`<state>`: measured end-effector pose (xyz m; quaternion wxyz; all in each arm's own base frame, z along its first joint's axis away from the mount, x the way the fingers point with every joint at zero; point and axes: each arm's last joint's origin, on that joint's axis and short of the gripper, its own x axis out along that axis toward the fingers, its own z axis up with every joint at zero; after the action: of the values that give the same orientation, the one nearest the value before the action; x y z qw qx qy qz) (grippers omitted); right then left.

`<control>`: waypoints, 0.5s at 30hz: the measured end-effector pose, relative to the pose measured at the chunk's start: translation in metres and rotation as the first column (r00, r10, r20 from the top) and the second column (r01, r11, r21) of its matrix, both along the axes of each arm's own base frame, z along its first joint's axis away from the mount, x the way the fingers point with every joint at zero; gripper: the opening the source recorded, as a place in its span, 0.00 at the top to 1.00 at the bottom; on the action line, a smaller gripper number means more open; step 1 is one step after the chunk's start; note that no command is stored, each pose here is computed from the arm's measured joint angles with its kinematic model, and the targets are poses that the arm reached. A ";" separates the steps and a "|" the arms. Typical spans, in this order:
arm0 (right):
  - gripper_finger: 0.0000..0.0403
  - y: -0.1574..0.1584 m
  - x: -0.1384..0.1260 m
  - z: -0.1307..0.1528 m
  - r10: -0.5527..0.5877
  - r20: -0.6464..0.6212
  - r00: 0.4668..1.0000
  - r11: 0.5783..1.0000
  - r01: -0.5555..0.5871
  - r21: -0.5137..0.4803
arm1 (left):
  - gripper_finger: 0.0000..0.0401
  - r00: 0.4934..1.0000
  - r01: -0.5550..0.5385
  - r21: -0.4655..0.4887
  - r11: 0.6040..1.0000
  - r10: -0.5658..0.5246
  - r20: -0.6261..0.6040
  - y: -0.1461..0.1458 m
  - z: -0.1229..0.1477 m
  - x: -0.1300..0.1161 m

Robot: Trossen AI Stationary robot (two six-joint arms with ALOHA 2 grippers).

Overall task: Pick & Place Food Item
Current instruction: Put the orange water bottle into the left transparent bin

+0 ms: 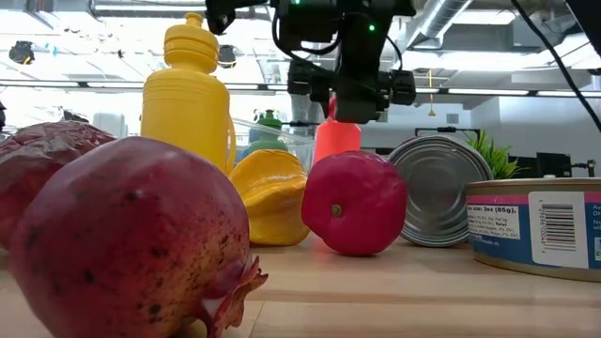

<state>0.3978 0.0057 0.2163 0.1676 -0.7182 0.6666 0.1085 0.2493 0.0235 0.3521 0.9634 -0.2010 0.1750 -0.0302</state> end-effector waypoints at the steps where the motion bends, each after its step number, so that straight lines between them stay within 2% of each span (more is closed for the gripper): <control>1: 0.46 0.002 0.000 0.000 0.004 0.003 1.000 1.000 -0.004 0.003 | 0.42 1.000 0.000 -0.001 1.000 0.000 -0.005 0.000 0.000 0.000; 8: 0.46 0.017 -0.002 -0.002 0.053 -0.039 0.998 0.991 -0.048 0.126 | 0.42 1.000 0.000 0.000 1.000 0.000 0.003 0.000 0.001 -0.001; 15: 0.46 0.023 -0.002 -0.004 0.069 -0.037 0.997 0.989 -0.063 0.130 | 0.42 1.000 0.000 0.000 1.000 0.000 0.005 0.000 0.001 -0.002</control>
<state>0.3961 0.0290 0.2126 0.1961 -0.7251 0.6374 0.1718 0.2476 0.0233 0.3534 0.9638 -0.2008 0.1725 -0.0307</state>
